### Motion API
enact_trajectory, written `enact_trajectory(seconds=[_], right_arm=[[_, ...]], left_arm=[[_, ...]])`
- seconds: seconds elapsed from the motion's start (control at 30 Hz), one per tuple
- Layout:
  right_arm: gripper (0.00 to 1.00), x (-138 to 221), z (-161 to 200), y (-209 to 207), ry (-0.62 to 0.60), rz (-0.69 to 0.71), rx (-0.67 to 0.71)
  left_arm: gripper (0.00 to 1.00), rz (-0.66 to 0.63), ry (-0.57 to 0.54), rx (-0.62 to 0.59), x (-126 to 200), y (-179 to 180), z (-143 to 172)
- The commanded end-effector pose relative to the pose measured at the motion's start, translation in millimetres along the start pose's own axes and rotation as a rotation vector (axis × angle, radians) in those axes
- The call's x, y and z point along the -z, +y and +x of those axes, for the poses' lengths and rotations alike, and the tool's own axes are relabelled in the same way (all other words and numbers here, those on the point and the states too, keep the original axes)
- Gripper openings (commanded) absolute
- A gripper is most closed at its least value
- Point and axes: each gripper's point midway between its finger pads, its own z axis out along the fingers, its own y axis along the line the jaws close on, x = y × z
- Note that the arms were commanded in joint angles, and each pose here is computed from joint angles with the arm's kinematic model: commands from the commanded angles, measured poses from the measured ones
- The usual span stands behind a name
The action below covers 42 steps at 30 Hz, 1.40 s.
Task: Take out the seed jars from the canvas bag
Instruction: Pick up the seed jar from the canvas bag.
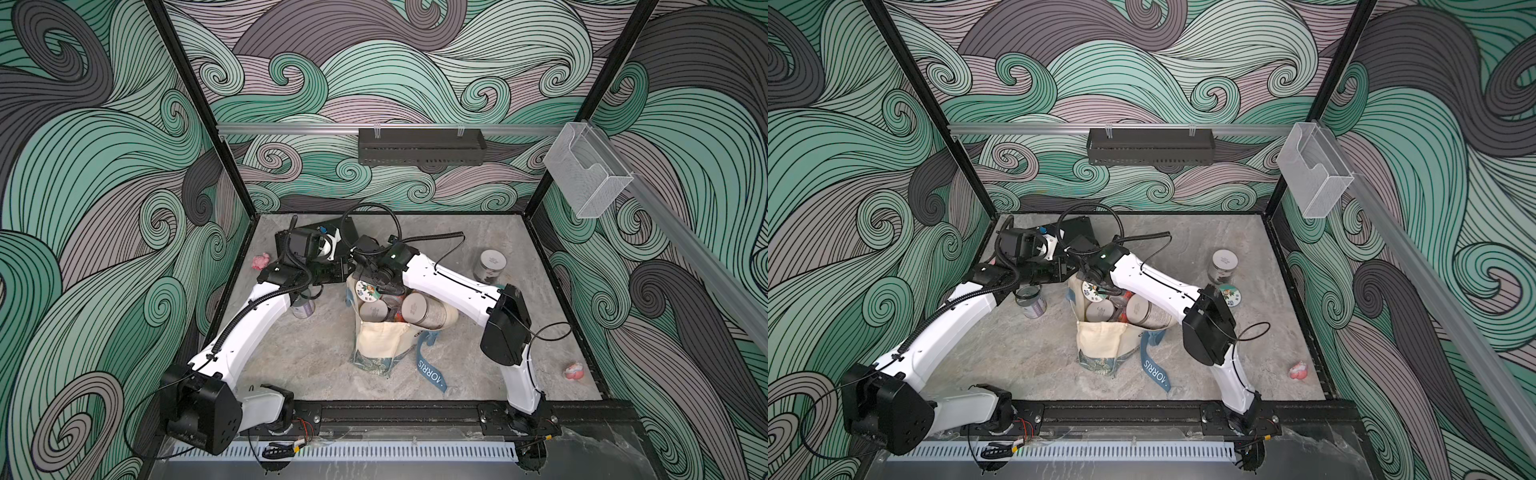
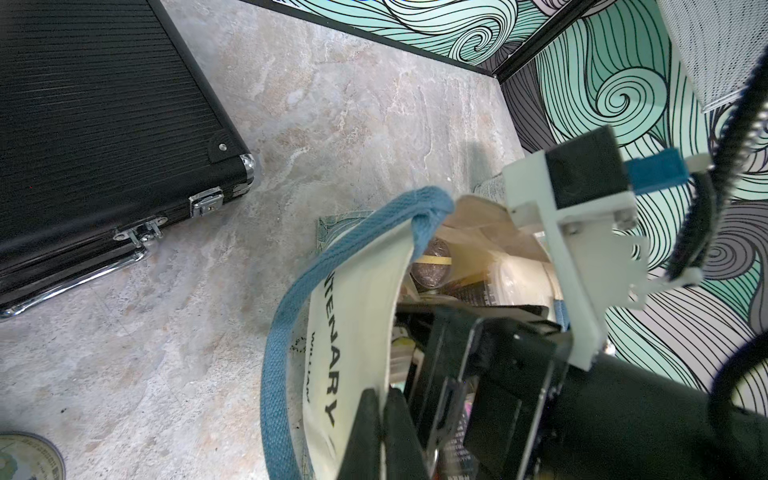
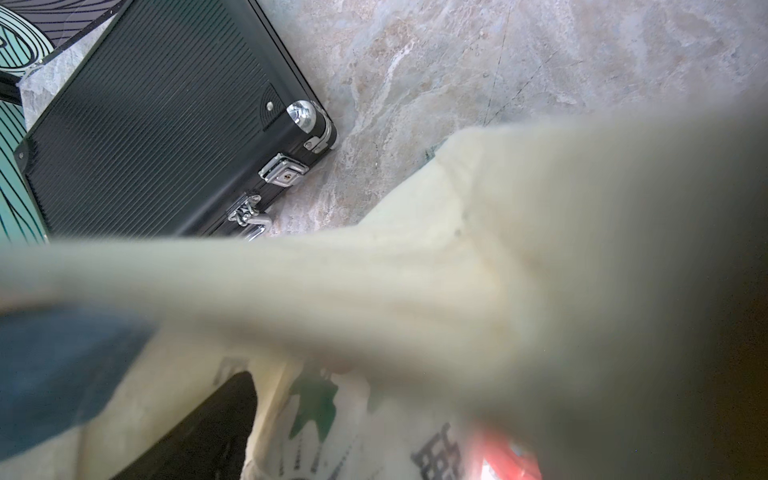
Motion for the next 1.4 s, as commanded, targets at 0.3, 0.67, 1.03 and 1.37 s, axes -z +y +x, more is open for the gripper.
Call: enact_trajectory(seconds=[0.3, 0.67, 1.03, 1.37], right_arm=[[0.99, -2.2, 68.5, -4.2, 0.257, -0.018, -0.05], [0.8, -15.2, 49.1, -21.9, 0.161, 0.047, -0.06], [0.72, 31.3, 7.1, -26.7, -0.013, -0.001, -0.026], [0.72, 62.1, -4.7, -30.7, -0.047, -0.053, -0.009]], left_arm=[[0.0, 0.084, -0.092, -0.071, 19.6, -26.7, -21.5], [0.0, 0.083, -0.095, -0.074, 20.5, -27.0, -21.3], [0.0, 0.08, -0.098, -0.078, 20.9, -26.8, -21.5], [0.0, 0.077, -0.098, -0.077, 20.4, -26.1, -21.5]])
